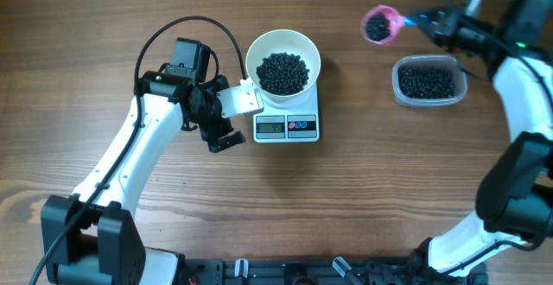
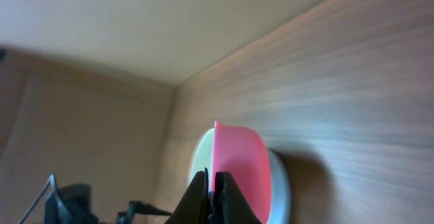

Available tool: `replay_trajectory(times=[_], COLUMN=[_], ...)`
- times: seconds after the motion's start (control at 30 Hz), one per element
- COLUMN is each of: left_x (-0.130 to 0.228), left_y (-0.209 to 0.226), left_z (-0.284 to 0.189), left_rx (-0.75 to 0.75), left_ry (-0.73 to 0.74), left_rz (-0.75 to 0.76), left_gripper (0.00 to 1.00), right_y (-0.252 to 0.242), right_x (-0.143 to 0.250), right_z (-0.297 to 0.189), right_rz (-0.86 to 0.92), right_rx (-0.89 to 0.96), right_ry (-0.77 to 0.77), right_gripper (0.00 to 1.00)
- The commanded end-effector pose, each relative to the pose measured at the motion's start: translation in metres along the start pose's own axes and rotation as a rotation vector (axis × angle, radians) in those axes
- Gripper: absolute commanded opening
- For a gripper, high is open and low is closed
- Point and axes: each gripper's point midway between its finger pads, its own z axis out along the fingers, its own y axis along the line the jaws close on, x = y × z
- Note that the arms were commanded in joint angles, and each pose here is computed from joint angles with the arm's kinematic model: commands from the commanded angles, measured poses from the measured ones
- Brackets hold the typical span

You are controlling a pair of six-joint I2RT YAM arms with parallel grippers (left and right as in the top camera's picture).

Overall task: Scoop item into bowl and weigh 150g on scale
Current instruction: 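Carry the filled scoop to the white bowl and pour beans in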

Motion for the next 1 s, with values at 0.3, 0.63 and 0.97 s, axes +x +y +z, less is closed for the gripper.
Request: replay_trajectory(times=[0.3,0.63,0.97], left_x=[-0.006,-0.006,-0.006], left_y=[0.000,0.000,0.000], left_z=[-0.002,-0.002,-0.002], left_rx=[-0.001,-0.001,-0.001], left_ry=[-0.016,-0.016,-0.016], left_rz=[0.028,0.028,0.028], left_gripper=[1.00,1.00,1.00], right_y=[0.060,0.071,0.094], right_x=[0.062,0.079,0.060], right_z=[0.101,0.141,0.134], right_rz=[-0.142,-0.434,-0.548], right_rx=[-0.061,0.045,0.115], right_ry=[0.155,0.122,0.132], right_gripper=[0.04,0.04,0.04])
